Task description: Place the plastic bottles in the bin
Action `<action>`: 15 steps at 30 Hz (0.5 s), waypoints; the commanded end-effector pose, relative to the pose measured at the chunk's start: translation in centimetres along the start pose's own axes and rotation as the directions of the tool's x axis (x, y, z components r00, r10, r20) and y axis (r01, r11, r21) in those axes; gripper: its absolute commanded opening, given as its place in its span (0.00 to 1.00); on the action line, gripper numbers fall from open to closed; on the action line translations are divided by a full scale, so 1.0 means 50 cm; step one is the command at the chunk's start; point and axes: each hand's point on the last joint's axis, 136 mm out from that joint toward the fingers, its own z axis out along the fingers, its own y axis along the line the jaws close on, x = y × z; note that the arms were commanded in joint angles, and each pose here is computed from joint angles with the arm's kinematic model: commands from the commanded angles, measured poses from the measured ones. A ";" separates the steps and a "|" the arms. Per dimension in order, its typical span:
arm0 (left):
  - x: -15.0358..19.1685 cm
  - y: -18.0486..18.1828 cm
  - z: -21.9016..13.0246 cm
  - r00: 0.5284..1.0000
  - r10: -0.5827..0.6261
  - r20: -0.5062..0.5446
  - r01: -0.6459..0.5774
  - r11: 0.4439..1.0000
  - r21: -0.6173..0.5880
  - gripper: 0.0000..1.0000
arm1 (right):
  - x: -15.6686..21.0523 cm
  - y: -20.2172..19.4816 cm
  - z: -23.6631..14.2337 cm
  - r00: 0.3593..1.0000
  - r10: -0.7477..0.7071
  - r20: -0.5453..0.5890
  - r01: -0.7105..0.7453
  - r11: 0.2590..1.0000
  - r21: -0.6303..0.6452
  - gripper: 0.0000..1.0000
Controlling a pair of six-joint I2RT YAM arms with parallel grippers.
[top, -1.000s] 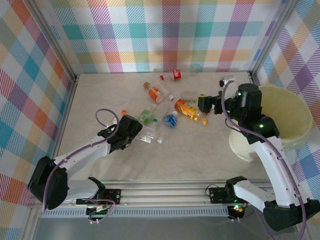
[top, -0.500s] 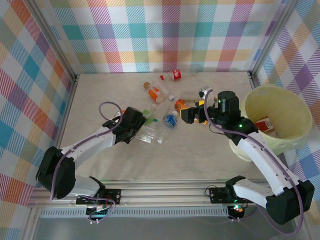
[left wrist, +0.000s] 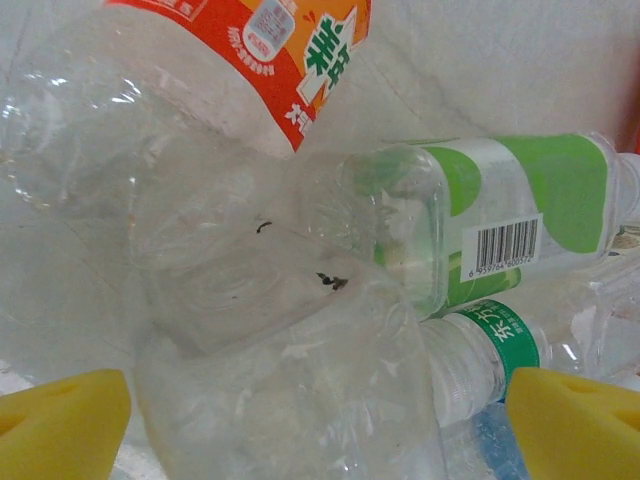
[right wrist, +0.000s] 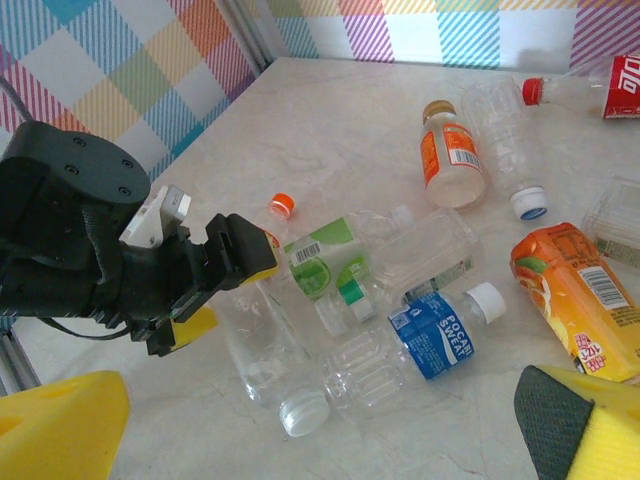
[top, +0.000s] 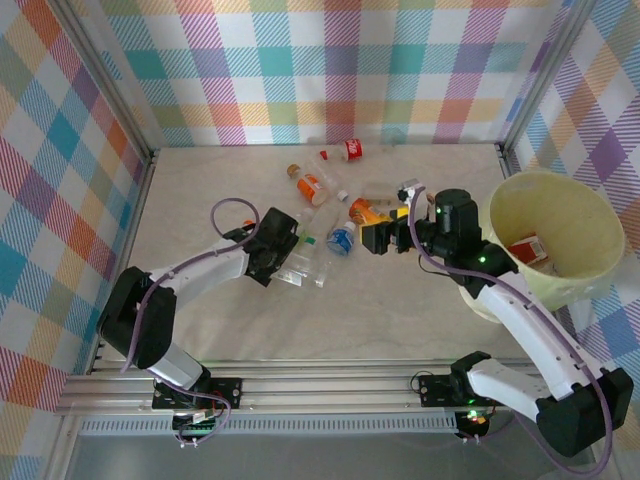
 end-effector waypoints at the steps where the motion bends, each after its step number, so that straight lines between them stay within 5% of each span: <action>1: 0.006 0.008 0.009 1.000 -0.017 -0.019 0.016 0.999 -0.039 0.93 | 0.020 -0.003 -0.005 1.000 0.011 -0.014 -0.011 1.000 0.014 1.00; 15: 0.006 0.027 0.029 0.999 -0.032 -0.001 0.032 0.999 -0.036 0.69 | 0.027 -0.005 -0.004 1.000 0.010 -0.024 -0.009 1.000 0.021 1.00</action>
